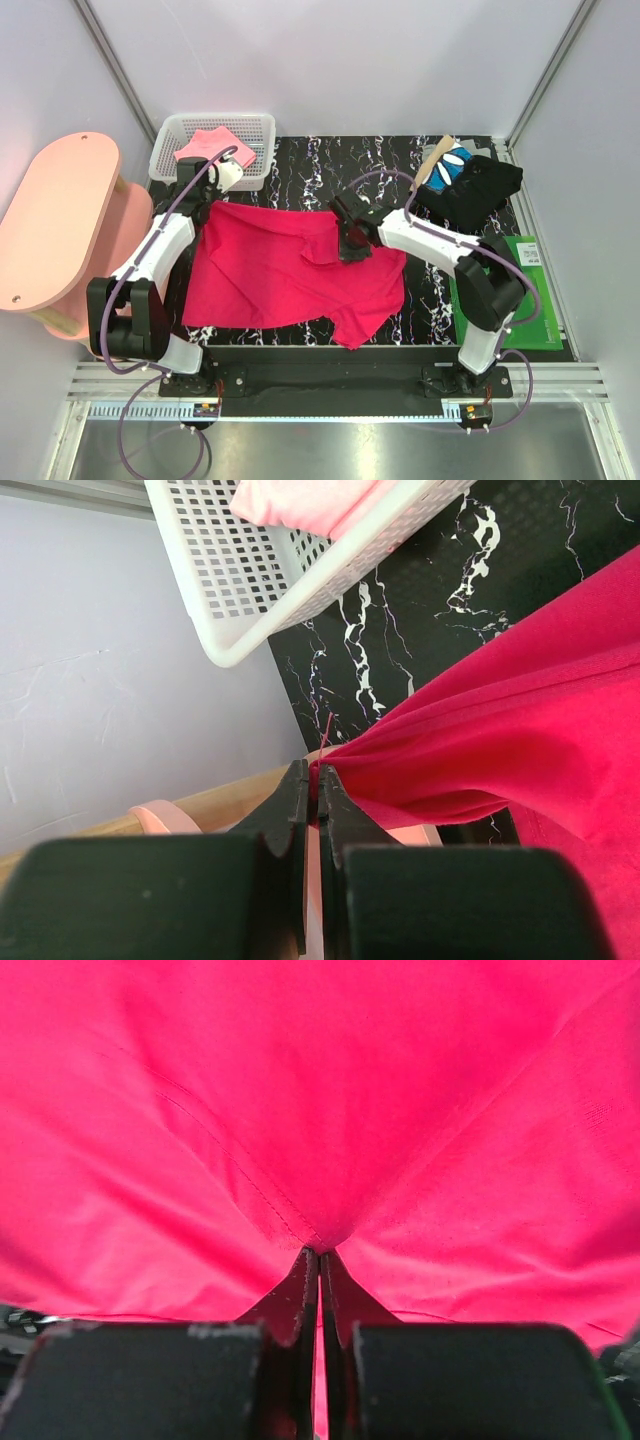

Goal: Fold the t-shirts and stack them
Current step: Flatten out the tshirt

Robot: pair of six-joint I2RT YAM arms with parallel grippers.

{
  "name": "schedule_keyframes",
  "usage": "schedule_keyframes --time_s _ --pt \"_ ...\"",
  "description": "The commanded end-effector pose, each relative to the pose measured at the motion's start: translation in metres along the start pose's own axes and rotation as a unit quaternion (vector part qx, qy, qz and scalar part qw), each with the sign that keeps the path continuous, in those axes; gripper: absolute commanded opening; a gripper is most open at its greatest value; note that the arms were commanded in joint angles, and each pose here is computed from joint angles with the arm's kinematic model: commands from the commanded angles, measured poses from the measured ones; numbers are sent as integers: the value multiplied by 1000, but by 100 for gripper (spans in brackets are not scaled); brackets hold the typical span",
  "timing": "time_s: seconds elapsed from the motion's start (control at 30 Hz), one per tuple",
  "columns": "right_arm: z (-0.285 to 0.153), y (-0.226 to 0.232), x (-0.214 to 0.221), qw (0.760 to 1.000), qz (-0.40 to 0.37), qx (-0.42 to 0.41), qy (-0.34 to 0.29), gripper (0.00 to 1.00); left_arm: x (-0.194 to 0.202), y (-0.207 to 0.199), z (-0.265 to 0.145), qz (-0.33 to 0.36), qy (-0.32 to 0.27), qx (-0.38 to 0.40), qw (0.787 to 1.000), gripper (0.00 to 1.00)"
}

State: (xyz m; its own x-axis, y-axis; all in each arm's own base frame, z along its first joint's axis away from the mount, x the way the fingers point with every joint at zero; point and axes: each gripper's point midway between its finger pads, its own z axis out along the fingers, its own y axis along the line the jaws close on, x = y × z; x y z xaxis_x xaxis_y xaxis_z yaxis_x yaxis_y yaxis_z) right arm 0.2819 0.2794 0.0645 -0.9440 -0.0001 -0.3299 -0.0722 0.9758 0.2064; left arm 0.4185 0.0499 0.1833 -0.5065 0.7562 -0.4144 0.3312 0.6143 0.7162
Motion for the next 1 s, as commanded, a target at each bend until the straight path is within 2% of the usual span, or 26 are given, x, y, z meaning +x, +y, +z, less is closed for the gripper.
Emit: schedule_keyframes --time_s 0.0,0.47,0.73,0.77,0.93,0.97 --pt "-57 7 -51 996 -15 -4 -92 2 -16 29 -15 -12 -35 -43 998 0" --pt "-113 -73 -178 977 67 31 -202 0 -21 42 -7 7 -27 -62 998 0" --pt "-144 -64 -241 963 83 -2 -256 0 -24 48 8 6 -17 -67 998 0" --pt "-158 -62 -254 958 88 -10 -274 0 -26 50 9 8 -17 -71 997 0" --pt "-160 -67 -276 957 86 -1 -276 0 -31 60 18 7 -14 -77 997 0" --pt "-173 -68 -285 953 88 -4 -291 0 -35 66 18 6 -17 -82 996 0"
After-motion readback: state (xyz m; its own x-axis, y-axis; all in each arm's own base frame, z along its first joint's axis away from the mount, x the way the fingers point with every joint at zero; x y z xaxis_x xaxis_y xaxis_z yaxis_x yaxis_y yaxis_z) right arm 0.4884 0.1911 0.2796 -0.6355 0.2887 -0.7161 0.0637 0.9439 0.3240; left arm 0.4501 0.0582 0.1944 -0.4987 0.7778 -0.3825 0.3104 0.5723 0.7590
